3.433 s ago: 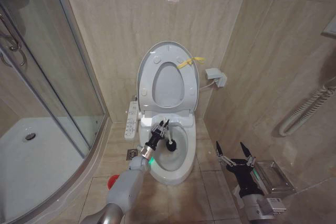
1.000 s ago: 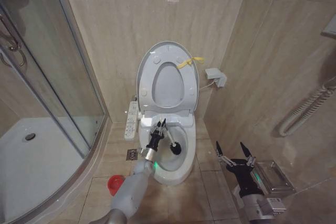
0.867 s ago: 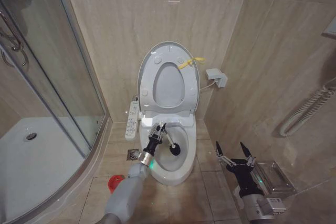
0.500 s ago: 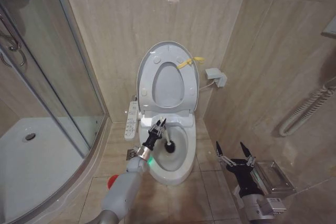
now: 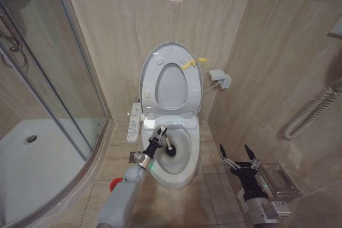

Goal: Open the toilet lid, clean the toilet bowl with a toilet brush, close the toilet lid, and flush.

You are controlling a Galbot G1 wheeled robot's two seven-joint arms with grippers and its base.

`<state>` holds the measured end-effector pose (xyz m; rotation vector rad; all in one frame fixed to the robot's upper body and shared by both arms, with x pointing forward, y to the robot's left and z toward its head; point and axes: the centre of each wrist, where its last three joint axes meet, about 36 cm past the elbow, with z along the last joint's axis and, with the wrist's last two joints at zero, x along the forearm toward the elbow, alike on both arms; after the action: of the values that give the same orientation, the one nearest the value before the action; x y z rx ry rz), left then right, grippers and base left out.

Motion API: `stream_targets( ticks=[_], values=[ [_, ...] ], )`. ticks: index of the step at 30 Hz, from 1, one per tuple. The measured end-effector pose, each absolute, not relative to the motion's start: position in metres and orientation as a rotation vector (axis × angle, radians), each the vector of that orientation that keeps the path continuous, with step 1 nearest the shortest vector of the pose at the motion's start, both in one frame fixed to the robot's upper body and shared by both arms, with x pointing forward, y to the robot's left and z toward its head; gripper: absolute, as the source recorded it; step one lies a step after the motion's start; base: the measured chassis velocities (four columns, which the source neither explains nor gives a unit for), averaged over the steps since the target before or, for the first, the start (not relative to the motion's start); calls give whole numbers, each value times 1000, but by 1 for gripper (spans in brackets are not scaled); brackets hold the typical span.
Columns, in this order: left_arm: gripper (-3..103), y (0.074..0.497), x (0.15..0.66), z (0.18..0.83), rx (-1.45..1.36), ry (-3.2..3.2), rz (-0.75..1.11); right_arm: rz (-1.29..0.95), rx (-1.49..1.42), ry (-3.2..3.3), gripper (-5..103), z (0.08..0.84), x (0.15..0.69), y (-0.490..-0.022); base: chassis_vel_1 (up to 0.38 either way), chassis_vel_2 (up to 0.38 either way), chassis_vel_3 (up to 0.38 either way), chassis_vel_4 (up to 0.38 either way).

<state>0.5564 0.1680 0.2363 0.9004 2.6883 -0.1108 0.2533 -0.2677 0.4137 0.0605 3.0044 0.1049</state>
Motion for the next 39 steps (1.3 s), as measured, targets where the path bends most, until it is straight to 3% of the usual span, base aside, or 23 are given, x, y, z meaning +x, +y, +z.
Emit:
stream_targets(
  ticks=[8,13,24,33,39],
  values=[
    [22,168,567,245,942,2670,36,105,60,3004,100,414,253,-268,0,0,0,0],
    [22,159,557,230,966,2734,11,105,60,3004,100,414,253,-268,0,0,0,0],
    [22,145,554,250,811,2667,-420,105,60,3004,100,414,253,-268,0,0,0,0],
    [22,167,547,222,867,2743,-197,105,60,3004,100,414,253,-268,0,0,0,0],
    [22,164,550,240,840,2667,-208,105,60,3004,100,414,253,-268,0,0,0,0]
  ],
)
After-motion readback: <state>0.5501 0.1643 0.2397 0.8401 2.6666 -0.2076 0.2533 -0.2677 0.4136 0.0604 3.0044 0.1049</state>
